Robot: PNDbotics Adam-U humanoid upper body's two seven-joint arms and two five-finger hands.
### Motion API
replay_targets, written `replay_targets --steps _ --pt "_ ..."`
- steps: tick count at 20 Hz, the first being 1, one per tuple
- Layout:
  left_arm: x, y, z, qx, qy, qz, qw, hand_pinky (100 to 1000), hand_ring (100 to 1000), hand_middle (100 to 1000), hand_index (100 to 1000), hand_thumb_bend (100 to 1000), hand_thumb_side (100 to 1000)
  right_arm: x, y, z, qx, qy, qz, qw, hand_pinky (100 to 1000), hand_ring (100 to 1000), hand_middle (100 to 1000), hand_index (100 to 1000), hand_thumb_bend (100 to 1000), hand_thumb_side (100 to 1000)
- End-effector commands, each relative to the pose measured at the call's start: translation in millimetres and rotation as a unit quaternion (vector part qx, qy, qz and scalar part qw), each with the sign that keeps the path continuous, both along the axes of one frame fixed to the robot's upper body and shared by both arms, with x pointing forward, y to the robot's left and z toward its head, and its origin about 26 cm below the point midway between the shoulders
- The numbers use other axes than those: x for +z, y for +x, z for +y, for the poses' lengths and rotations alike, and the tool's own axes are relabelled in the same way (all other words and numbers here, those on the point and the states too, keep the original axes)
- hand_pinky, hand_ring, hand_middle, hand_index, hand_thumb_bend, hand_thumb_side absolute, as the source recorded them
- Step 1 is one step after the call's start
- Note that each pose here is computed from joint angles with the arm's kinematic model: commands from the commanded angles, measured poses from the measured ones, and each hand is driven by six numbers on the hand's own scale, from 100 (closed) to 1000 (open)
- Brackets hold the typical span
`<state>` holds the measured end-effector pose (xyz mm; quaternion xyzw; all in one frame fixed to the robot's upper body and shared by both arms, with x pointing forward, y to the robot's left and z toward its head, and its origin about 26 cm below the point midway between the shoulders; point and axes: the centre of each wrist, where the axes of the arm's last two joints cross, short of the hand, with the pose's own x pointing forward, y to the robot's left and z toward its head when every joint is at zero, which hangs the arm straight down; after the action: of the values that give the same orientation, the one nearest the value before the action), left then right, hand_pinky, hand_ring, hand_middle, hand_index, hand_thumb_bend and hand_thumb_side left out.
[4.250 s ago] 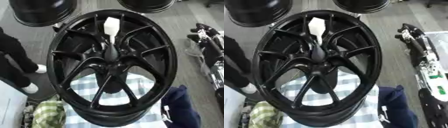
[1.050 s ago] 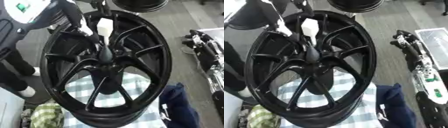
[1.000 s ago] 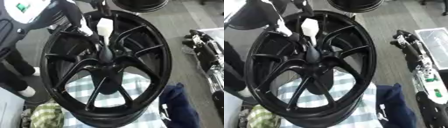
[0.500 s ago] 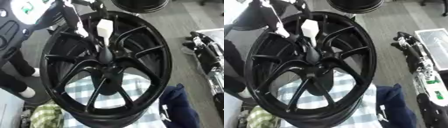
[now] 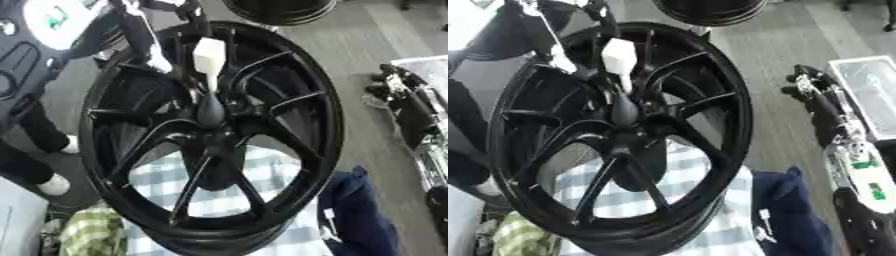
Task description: Pull the pin out of the wheel hub.
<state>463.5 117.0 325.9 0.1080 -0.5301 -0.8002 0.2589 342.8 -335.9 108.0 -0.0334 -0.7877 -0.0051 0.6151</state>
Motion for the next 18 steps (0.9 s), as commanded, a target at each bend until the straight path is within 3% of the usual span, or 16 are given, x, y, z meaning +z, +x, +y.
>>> replay_targets --steps 1,14,18 --pt "10.2 -0.5 1.5 -0.018 0.004 -0.004 1.0 933 874 777 817 428 150 6.7 1.1 -2.2 -0.001 -0.004 -0.008 1.0 910 681 674 802 100 474" --pt "3.1 -0.6 -6.8 -0.034 0.011 0.002 0.999 924 863 760 805 427 145 5.3 1.3 -0.8 0.002 -0.001 -0.005 1.0 911 678 671 802 100 477" --pt "2.5 0.5 -6.9 -0.028 0.011 0.003 1.0 916 852 741 749 364 100 5.0 1.2 -0.9 0.001 0.0 -0.005 1.0 911 678 671 802 100 479"
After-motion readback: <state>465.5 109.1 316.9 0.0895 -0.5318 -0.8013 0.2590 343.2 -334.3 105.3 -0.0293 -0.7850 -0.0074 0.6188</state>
